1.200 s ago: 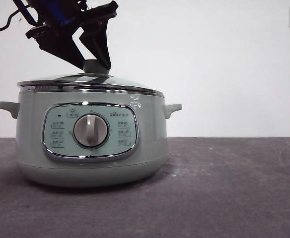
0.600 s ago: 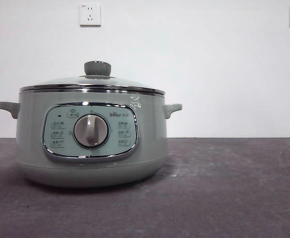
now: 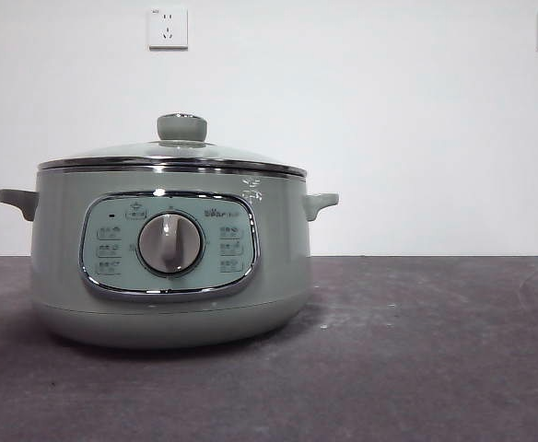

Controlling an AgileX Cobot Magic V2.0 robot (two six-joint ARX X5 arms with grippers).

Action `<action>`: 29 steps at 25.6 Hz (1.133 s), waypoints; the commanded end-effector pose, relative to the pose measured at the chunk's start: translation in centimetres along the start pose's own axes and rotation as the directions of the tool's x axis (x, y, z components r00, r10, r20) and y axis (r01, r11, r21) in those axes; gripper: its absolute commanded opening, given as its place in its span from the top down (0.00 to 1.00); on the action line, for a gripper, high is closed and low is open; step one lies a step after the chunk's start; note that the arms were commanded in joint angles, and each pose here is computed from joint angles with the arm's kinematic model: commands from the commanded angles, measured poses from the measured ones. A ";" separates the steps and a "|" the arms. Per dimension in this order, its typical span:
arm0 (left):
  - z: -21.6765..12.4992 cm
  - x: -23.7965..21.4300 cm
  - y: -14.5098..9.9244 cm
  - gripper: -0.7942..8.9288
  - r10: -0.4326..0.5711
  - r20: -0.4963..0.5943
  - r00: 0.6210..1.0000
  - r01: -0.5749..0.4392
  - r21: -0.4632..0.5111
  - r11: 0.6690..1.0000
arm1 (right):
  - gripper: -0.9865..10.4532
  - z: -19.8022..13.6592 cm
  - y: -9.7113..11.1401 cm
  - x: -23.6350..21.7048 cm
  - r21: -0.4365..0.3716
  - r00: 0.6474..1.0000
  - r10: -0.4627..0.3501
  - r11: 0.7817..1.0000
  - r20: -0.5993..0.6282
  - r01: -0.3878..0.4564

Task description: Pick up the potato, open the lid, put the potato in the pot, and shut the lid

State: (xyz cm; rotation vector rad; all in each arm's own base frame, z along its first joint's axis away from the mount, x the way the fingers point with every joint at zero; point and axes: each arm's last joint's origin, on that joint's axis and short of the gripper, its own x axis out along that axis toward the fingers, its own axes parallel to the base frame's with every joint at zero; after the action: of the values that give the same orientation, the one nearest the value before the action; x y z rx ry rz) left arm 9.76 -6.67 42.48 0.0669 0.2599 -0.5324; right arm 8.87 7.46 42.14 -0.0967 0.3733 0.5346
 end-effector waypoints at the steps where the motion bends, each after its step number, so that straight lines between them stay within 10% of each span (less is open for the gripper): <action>1: -2.8 0.0 0.1 0.93 0.033 0.001 0.999 -0.033 0.013 0.999 | 0.93 -3.0 0.0 1.3 0.009 0.999 -0.008 1.000 0.036 0.008; 9: -10.5 -0.1 0.4 0.93 0.045 0.003 0.999 -0.045 -0.014 0.999 | 0.93 -9.7 -0.4 3.4 0.048 0.991 -0.071 0.997 0.111 0.066; 14: -11.3 -0.1 0.4 0.92 0.049 -0.056 0.997 -0.050 -0.021 0.999 | 0.92 -9.9 -0.4 3.6 0.161 0.994 -0.074 0.985 0.086 0.060; 29: -12.0 0.2 0.4 0.92 0.051 -0.141 0.989 -0.052 -0.010 0.999 | 0.91 -9.9 -0.4 3.6 0.159 0.994 -0.072 0.986 0.082 0.058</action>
State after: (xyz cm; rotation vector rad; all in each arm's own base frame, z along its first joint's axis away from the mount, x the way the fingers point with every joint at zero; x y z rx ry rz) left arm 7.37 -4.81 30.91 0.1060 0.3944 -0.4759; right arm 8.71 7.01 31.64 0.0544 0.3271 0.4439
